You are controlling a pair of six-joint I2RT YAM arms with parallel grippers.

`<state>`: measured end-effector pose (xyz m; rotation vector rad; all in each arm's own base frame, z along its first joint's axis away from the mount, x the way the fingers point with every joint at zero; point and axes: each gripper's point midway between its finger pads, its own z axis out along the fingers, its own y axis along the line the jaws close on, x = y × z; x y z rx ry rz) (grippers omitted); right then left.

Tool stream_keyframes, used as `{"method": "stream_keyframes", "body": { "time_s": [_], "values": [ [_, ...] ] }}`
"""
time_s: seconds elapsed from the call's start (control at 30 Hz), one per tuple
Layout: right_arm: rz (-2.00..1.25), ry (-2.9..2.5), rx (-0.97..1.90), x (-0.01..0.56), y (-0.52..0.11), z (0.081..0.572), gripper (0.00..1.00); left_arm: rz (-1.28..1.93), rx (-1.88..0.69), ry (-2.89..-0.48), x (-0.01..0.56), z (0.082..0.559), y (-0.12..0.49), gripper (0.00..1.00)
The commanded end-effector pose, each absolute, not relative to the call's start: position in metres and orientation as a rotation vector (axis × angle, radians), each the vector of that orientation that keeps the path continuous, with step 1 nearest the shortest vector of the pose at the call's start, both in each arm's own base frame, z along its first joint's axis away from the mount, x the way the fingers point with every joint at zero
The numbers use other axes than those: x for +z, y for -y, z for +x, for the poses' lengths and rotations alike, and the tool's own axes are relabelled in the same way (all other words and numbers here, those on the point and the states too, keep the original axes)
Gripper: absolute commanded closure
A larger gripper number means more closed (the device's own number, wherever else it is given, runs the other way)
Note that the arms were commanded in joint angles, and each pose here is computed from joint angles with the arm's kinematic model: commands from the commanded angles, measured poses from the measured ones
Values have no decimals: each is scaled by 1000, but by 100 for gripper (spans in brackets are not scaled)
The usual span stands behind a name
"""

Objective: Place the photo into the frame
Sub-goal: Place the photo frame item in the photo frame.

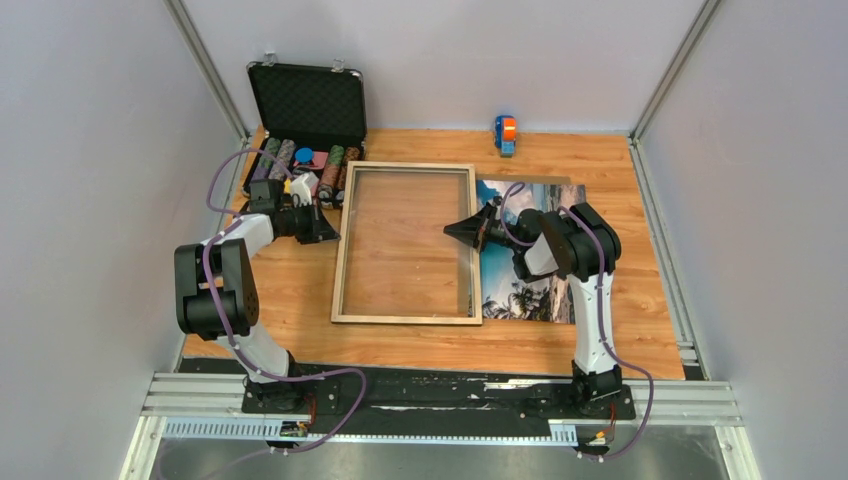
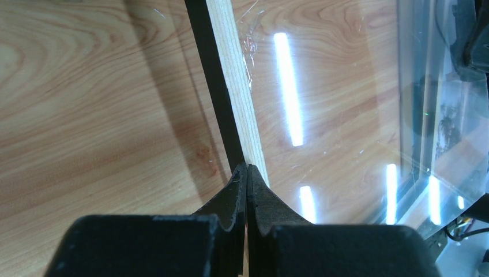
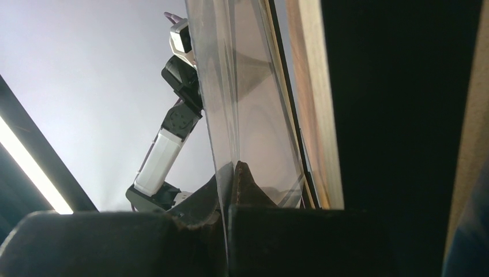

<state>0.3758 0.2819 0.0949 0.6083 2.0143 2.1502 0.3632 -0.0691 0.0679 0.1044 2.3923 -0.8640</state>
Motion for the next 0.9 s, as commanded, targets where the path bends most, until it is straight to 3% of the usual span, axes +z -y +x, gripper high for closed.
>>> {"method": "stream_keyframes", "body": {
  "time_s": [0.0, 0.87],
  "values": [
    [500, -1914, 2194, 124, -281, 379, 100, 109, -852, -2400, 62, 362, 66, 100],
    [544, -1893, 2192, 123, -276, 382, 100, 101, -851, -2406, 58, 362, 66, 100]
  ]
}}
